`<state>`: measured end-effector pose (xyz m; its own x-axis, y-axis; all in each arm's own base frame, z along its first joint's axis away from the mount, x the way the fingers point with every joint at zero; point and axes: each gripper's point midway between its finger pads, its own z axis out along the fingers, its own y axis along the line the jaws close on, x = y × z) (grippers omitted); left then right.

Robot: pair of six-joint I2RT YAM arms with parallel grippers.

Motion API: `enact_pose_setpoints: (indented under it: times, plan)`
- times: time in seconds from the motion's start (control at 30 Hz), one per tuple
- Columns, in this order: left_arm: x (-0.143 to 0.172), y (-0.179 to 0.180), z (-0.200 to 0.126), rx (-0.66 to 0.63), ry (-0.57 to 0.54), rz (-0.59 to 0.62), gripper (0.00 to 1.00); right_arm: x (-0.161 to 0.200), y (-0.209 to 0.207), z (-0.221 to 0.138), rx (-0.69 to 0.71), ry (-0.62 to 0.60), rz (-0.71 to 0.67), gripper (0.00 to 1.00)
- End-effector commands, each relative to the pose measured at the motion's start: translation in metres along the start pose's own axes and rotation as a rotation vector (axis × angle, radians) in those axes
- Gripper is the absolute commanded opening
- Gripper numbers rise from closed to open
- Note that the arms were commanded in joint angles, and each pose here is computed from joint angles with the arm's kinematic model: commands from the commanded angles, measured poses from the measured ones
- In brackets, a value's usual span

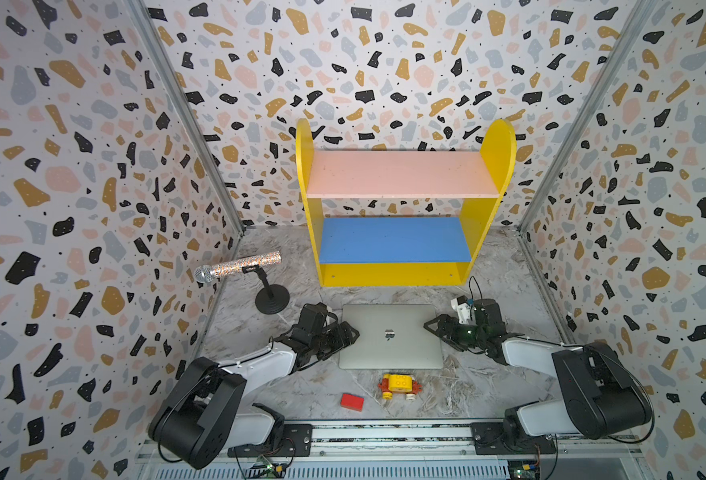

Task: Close the laptop lid and set it aside
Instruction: Place the laptop at the center of the board.

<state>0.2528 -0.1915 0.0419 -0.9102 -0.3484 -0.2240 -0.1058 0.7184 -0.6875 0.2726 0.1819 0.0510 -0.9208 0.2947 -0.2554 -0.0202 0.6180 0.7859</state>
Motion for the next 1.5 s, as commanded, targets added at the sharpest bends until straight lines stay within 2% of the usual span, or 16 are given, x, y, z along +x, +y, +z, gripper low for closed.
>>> enact_pose_setpoints:
  times: [0.0, 0.33, 0.57, 0.77, 0.93, 1.27, 1.47]
  plan:
    - [0.021, -0.019, 0.005, 0.126, 0.099, -0.011, 0.81, 0.024, 0.019, 0.001, -0.109, 0.108, 0.032, 0.88]
    - [0.016, -0.038, 0.000, 0.227, 0.066, -0.001, 0.79, 0.013, 0.035, -0.005, -0.191, 0.077, 0.062, 0.88]
    - [0.013, -0.044, -0.006, 0.252, 0.044, 0.016, 0.77, 0.009, 0.043, -0.013, -0.204, 0.051, 0.051, 0.86]
    - [0.013, -0.047, -0.006, 0.272, 0.041, 0.016, 0.77, 0.006, 0.055, -0.019, -0.245, 0.039, 0.045, 0.69]
    - [0.012, -0.052, -0.007, 0.305, 0.038, 0.012, 0.78, 0.003, 0.067, -0.022, -0.309, 0.030, 0.051, 0.49]
    - [0.010, -0.058, -0.013, 0.337, 0.016, 0.021, 0.79, -0.003, 0.082, -0.025, -0.418, 0.018, 0.094, 0.24]
    - [0.008, -0.064, -0.020, 0.356, 0.001, 0.028, 0.80, -0.008, 0.090, -0.028, -0.472, 0.006, 0.122, 0.16]
